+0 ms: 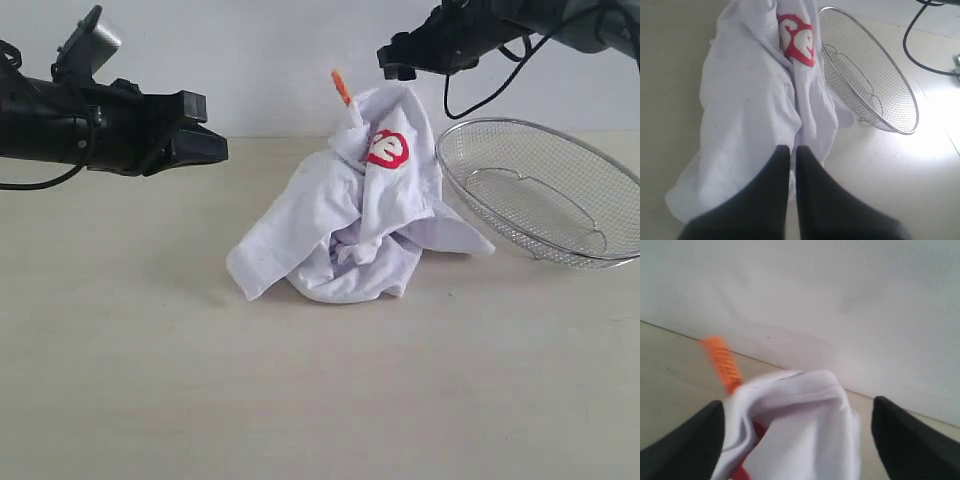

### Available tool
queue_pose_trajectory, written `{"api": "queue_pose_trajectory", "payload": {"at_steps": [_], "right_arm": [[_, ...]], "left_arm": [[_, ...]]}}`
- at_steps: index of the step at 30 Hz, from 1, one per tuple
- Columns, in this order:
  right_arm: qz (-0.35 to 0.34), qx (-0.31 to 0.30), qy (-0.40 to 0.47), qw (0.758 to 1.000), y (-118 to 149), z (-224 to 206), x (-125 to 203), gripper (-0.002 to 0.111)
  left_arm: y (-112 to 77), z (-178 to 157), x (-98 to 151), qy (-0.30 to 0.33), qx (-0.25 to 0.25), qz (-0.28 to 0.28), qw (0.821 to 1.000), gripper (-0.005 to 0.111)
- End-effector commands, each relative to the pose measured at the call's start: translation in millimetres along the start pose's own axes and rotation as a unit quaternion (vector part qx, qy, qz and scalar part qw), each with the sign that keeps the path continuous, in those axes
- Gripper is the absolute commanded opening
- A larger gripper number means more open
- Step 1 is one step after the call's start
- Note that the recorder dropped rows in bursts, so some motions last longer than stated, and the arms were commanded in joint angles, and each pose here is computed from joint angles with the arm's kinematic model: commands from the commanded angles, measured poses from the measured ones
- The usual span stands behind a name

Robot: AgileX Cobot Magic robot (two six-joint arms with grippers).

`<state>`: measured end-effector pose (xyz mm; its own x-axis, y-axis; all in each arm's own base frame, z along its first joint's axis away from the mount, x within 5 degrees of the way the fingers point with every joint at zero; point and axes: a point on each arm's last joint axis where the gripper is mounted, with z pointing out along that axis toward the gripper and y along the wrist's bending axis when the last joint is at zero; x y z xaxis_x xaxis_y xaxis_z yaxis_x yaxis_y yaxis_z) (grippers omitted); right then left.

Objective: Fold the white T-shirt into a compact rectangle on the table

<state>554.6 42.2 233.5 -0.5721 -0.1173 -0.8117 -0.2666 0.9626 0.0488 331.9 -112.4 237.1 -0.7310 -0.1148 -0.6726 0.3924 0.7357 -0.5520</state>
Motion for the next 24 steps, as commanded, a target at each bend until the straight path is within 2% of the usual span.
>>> {"api": "queue_pose_trajectory", "payload": {"at_steps": [1,3,5,9,10,14,18,19,22,24], "right_arm": [[0.013,0.01,0.021,1.0,0.4,-18.3,-11.8,0.076],[0.01,0.02,0.054,0.998,0.3,-30.0,-14.1,0.067],[0.004,0.04,0.092,0.995,-1.0,-46.7,-17.2,0.049],[0.0,0.056,0.139,0.989,-6.4,-69.5,-19.1,0.004],[0.004,0.057,0.142,0.988,-9.4,-73.1,-19.3,0.0],[0.005,0.049,0.163,0.985,-11.3,-72.5,-13.7,0.0],[0.001,-0.015,0.217,0.976,-4.6,-58.8,6.0,0.0],[0.008,-0.027,0.235,0.972,-3.0,-56.0,11.5,0.0],[0.01,-0.084,0.247,0.965,5.7,-50.2,18.0,0.0],[0.02,-0.115,0.242,0.963,11.1,-48.2,20.1,0.0]], "left_arm": [[5.0,5.6,3.1,0.014,-0.01,0.016,1.0,0.004],[8.9,9.3,6.8,0.026,-0.014,0.021,0.999,0.004],[10.9,12.8,10.9,0.041,-0.008,0.024,0.999,0.004],[12.9,21.1,20.4,0.072,0.019,0.035,0.997,0.004],[15.8,24.4,23.5,0.08,0.017,0.038,0.996,0.004],[27.9,43.8,40.5,0.115,0.002,0.033,0.993,0.004],[30.6,55.8,56.4,0.154,0.037,0.026,0.987,0.008],[30.7,57.1,58.9,0.161,0.045,0.024,0.986,0.011],[28.5,57.4,61.1,0.169,0.063,0.021,0.983,0.032],[23.8,56.4,61.9,0.174,0.087,0.006,0.981,0.054]]}}
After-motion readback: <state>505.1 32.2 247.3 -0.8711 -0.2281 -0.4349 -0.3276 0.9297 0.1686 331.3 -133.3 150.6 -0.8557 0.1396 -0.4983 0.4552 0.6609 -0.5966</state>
